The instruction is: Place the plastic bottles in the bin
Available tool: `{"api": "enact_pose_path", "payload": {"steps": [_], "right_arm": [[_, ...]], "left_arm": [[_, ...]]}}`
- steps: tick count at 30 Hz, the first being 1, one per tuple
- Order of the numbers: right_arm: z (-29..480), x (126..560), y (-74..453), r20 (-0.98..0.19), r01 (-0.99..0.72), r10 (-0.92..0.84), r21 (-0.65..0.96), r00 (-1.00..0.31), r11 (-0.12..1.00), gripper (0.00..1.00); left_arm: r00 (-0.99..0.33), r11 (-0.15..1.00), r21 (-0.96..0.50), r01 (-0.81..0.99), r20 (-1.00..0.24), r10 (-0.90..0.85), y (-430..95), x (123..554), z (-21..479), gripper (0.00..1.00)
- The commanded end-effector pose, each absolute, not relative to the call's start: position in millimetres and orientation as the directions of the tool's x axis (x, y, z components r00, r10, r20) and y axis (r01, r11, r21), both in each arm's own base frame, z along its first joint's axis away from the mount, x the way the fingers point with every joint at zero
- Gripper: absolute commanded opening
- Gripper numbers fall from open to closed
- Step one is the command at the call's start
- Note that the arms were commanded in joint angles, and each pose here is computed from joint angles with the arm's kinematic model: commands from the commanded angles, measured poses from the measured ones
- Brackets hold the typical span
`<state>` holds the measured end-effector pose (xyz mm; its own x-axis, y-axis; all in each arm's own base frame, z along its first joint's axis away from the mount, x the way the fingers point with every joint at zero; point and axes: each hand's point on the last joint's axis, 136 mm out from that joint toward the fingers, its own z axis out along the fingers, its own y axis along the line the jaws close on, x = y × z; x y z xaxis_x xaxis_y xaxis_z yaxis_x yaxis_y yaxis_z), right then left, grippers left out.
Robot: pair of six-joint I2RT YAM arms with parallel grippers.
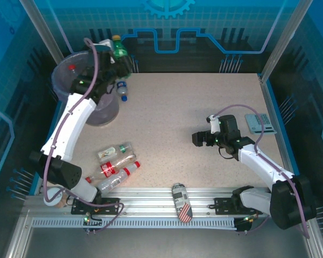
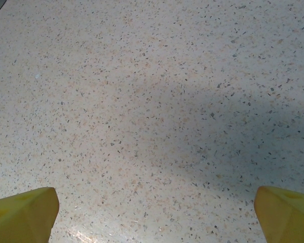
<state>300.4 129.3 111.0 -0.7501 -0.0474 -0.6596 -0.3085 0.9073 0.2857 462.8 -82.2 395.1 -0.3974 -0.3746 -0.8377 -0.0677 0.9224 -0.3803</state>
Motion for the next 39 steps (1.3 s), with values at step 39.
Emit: {"api": "enact_pose_path", "payload": {"steps": [39], "right_arm": [[121, 304, 126, -0.666, -0.29, -0.021, 0.296, -0.746, 0.91, 1.0]], "left_arm": [[-0.643, 0.887, -0.296, -0.355, -0.612, -0.461, 82, 497, 227, 0.0]]}}
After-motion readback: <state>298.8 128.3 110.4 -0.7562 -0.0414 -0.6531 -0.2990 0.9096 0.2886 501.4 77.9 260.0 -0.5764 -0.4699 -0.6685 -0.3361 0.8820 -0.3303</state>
